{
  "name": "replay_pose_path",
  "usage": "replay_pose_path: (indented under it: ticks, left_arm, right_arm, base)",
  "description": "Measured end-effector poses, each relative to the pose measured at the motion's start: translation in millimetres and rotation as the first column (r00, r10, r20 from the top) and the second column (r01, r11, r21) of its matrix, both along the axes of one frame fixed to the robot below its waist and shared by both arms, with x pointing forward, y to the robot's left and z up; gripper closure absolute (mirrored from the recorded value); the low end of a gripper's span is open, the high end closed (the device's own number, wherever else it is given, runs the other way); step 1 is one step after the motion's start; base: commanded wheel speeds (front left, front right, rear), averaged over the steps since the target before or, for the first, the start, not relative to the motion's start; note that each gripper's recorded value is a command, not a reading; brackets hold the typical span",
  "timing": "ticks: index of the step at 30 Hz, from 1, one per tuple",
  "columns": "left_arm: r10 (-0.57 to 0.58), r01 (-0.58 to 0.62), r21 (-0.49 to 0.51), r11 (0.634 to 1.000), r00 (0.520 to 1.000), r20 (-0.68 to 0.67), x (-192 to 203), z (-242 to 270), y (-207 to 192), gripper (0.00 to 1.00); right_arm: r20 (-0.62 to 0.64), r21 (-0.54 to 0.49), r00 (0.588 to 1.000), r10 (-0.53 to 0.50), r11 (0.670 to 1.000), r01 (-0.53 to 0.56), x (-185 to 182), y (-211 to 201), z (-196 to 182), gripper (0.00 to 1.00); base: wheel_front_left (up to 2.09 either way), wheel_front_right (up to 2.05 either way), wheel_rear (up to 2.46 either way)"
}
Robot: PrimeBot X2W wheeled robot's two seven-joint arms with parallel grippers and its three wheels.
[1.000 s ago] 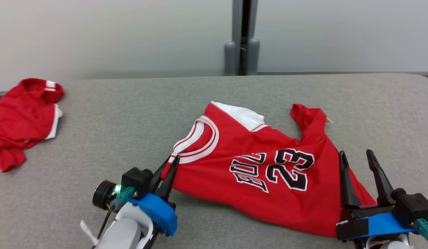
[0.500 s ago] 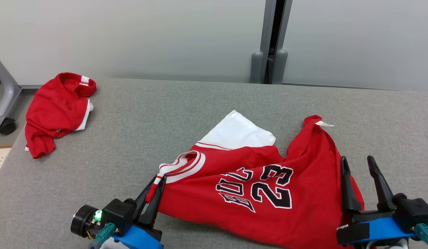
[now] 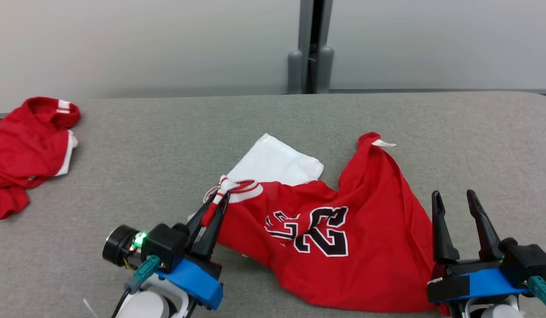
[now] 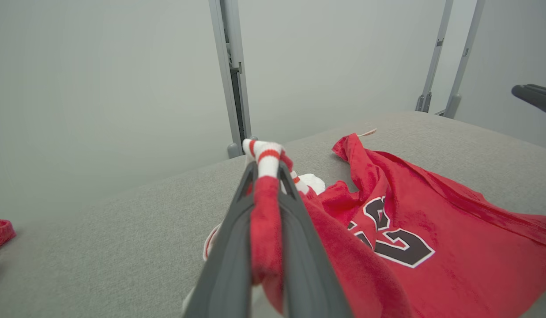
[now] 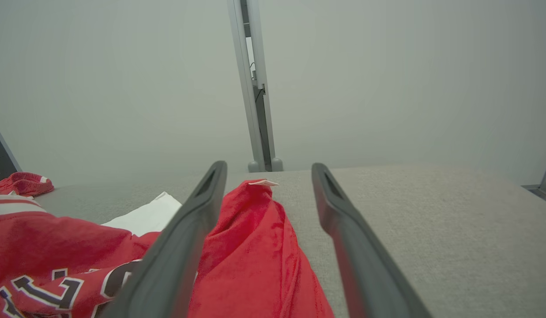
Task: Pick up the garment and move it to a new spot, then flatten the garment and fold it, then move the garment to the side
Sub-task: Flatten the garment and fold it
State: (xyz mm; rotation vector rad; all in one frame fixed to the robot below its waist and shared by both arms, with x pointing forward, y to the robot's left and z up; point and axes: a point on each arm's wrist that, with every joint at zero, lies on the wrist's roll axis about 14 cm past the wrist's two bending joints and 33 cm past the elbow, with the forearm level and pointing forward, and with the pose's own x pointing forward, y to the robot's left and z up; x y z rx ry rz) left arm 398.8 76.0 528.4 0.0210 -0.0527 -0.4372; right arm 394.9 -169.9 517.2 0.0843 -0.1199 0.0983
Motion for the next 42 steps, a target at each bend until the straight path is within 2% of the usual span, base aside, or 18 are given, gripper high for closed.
replay_pose_path:
  ticks: [15, 24, 25, 26, 27, 34, 42]
  left_arm:
    - [-0.167, 0.167, 0.016, 0.986, 0.986, -0.014, 73.1, -20.3, -65.4, 1.0]
    - [-0.206, 0.209, 0.024, 0.978, 0.973, -0.101, 106.3, -57.5, -91.1, 1.0]
    - [-0.203, 0.207, 0.027, 0.978, 0.973, -0.114, 108.8, -62.5, -91.7, 0.94]
    - [-0.199, 0.204, 0.031, 0.978, 0.972, -0.127, 111.0, -67.5, -91.5, 0.55]
    - [-0.194, 0.2, 0.034, 0.979, 0.971, -0.139, 112.6, -71.9, -91.0, 0.01]
    - [-0.135, 0.136, 0.0, 0.991, 0.988, -0.079, 119.1, -50.2, -78.8, 0.0]
    - [-0.021, 0.019, -0.022, 1.0, 0.996, -0.085, 94.0, -53.6, -36.5, 0.0]
  right_arm:
    - [-0.045, -0.035, 0.99, -0.131, 0.991, 0.13, 4.9, -49.5, -15.1, 0.0]
    - [-0.075, -0.058, 0.976, -0.204, 0.978, 0.2, 1.5, -75.4, -24.3, 0.0]
    - [-0.082, -0.06, 0.974, -0.209, 0.977, 0.205, 0.9, -77.1, -26.5, 0.0]
    - [-0.087, -0.062, 0.973, -0.214, 0.976, 0.209, 0.5, -78.5, -28.1, 0.0]
    - [-0.091, -0.064, 0.972, -0.216, 0.975, 0.211, 0.3, -79.4, -29.6, 0.0]
    - [-0.089, -0.06, 0.975, -0.205, 0.978, 0.2, 5.2, -75.2, -30.3, 0.0]
    - [-0.067, -0.041, 0.986, -0.153, 0.988, 0.15, 14.0, -57.3, -24.0, 0.0]
  base:
    - [0.0, 0.0, 0.0]
    - [0.0, 0.0, 0.0]
    - [0.0, 0.0, 0.0]
    - [0.0, 0.0, 0.0]
    - [0.0, 0.0, 0.0]
    - [0.0, 0.0, 0.0]
    - [0.0, 0.0, 0.0]
